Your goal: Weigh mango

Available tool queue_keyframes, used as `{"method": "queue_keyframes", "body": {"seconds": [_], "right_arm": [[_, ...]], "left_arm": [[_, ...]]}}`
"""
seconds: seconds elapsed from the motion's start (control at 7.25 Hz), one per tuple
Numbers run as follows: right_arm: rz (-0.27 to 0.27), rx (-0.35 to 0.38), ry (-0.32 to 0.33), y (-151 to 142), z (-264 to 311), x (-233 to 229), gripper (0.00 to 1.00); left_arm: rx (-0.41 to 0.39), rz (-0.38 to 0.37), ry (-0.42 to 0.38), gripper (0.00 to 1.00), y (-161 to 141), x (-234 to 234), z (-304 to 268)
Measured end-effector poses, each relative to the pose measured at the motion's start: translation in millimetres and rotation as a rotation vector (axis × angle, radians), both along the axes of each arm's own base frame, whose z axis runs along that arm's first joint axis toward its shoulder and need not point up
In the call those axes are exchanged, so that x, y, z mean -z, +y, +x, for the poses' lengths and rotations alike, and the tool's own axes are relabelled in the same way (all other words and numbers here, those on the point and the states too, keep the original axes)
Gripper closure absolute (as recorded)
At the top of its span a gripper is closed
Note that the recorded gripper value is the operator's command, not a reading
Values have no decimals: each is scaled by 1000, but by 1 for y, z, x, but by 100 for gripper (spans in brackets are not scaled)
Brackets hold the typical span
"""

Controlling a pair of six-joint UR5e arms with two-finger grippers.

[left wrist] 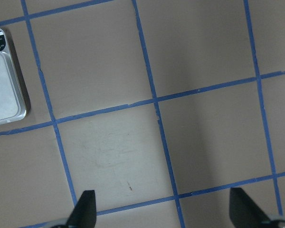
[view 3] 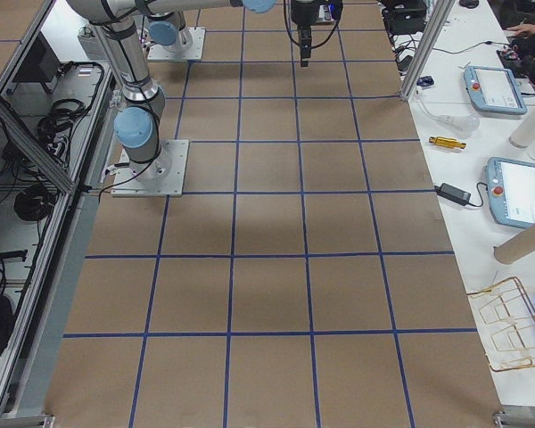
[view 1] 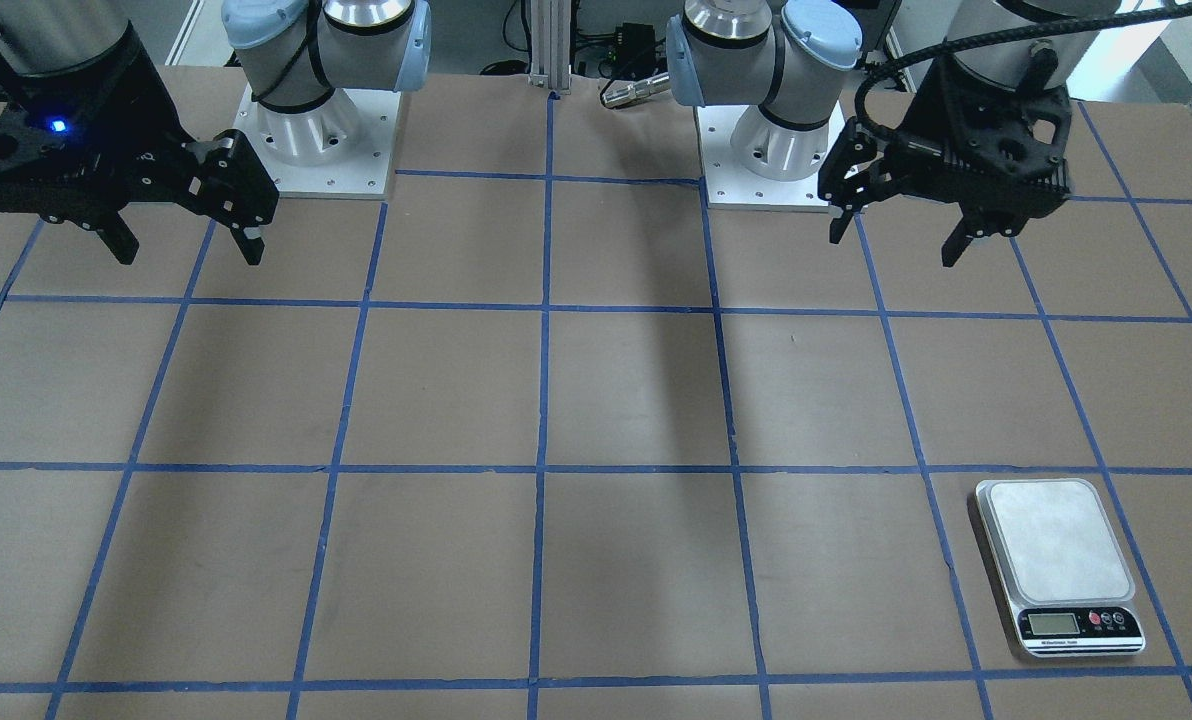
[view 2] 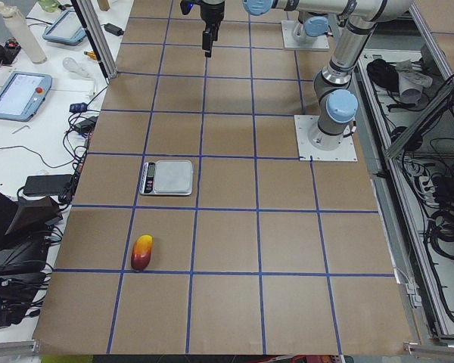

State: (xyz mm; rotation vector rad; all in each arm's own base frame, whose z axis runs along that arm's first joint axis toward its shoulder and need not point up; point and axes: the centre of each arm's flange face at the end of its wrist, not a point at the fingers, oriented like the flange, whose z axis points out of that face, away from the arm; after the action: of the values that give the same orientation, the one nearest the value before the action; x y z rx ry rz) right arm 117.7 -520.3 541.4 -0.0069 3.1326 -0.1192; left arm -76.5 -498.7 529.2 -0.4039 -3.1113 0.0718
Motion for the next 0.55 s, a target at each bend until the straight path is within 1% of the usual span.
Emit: {"method": "queue_keyframes", "body": {"seconds": [0.28,0.55], "right_arm": [[0,0,0,0,0,0,0],[0,0,0,0,0,0,0]], "left_arm": [[104,26,-2,0,-14,11,56],[237,48,7,0,-39,38,114]]}}
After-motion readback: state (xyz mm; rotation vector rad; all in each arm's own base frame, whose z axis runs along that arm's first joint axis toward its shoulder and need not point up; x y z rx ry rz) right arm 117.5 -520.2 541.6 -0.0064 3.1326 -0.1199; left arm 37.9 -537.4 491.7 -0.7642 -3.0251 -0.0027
